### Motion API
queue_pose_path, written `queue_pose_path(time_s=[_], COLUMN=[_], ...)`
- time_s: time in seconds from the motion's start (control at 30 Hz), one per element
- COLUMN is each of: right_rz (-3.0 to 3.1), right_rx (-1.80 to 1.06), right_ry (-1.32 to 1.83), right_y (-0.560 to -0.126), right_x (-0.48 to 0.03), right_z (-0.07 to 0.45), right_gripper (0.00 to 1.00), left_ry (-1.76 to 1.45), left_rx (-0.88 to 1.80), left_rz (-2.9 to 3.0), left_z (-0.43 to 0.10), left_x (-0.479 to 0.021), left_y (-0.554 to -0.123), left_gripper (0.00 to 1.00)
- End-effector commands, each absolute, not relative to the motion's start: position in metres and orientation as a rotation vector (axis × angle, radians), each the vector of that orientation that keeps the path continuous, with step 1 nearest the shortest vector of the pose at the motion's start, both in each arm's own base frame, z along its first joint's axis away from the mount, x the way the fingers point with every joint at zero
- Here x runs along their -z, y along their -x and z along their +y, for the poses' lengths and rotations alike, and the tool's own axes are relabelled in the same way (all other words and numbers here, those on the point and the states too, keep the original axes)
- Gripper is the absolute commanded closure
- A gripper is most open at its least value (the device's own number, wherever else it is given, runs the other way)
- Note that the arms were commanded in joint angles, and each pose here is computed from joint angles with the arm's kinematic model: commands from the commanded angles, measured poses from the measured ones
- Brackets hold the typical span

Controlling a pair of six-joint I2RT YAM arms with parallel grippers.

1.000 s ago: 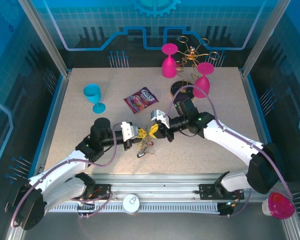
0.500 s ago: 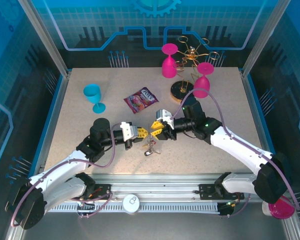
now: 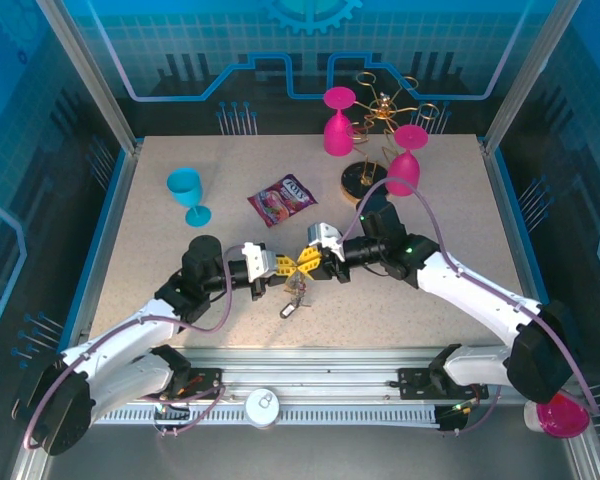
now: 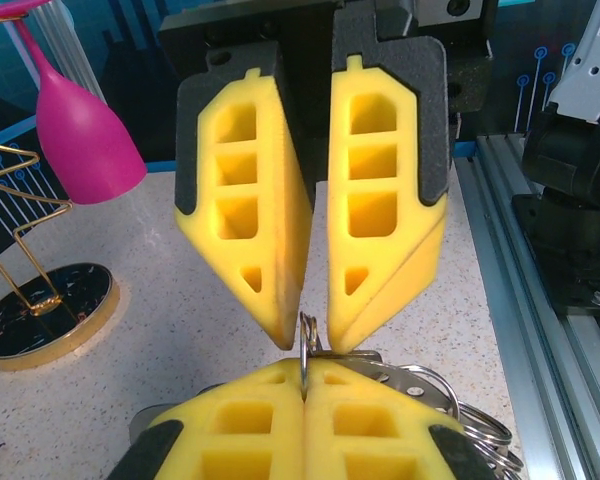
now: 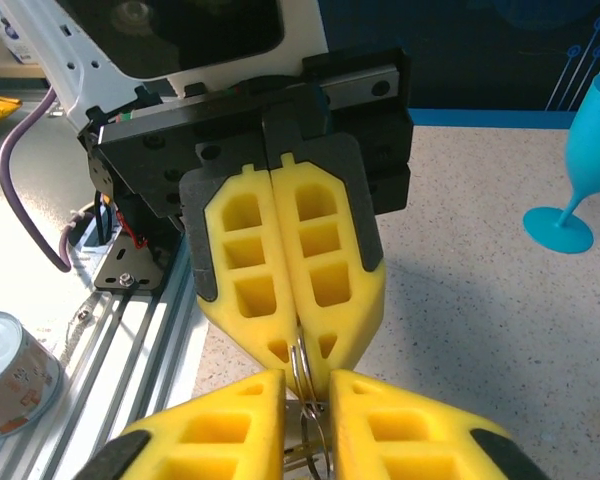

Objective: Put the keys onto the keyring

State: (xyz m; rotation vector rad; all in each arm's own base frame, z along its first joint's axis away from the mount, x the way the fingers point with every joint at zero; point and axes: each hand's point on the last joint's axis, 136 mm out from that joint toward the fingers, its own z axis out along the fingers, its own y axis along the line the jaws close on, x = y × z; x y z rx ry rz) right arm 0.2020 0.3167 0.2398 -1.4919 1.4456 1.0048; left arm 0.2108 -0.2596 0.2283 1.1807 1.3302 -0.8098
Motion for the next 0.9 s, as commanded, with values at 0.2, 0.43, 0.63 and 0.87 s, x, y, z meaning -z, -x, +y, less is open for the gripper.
queue_pose_path(time_s=[0.2,0.43,0.63,0.87], right_rz=[1.446,1.507,1.567,1.554], right_rx=[-0.957,-0.881,-0.787,-0.769], right_ry=[1.55,1.615,1.764,1.836], right_y=[-0.205,-0.207,-0.201,-0.195], right_x=[-0.239,-0.235,-0.228,-0.233], right_z=[0.328,0.324,0.32,0.332], right_gripper=[0.87,1.0,1.0,1.0], left_ry=[-1.171,-1.139,-1.189,-1.239], left_rx=[0.849,0.782,0.665,0.69], left_rz=[1.237,1.322,1.496,1.512], left_z=[-0.264,-0.259,-0.25,-0.252], left_x=[-0.251,-0.244,-0.224,-0.22], left_y=[-0.206,-0.217,-0.23,-0.225], left_gripper=[1.0,0.82,0.81,1.0])
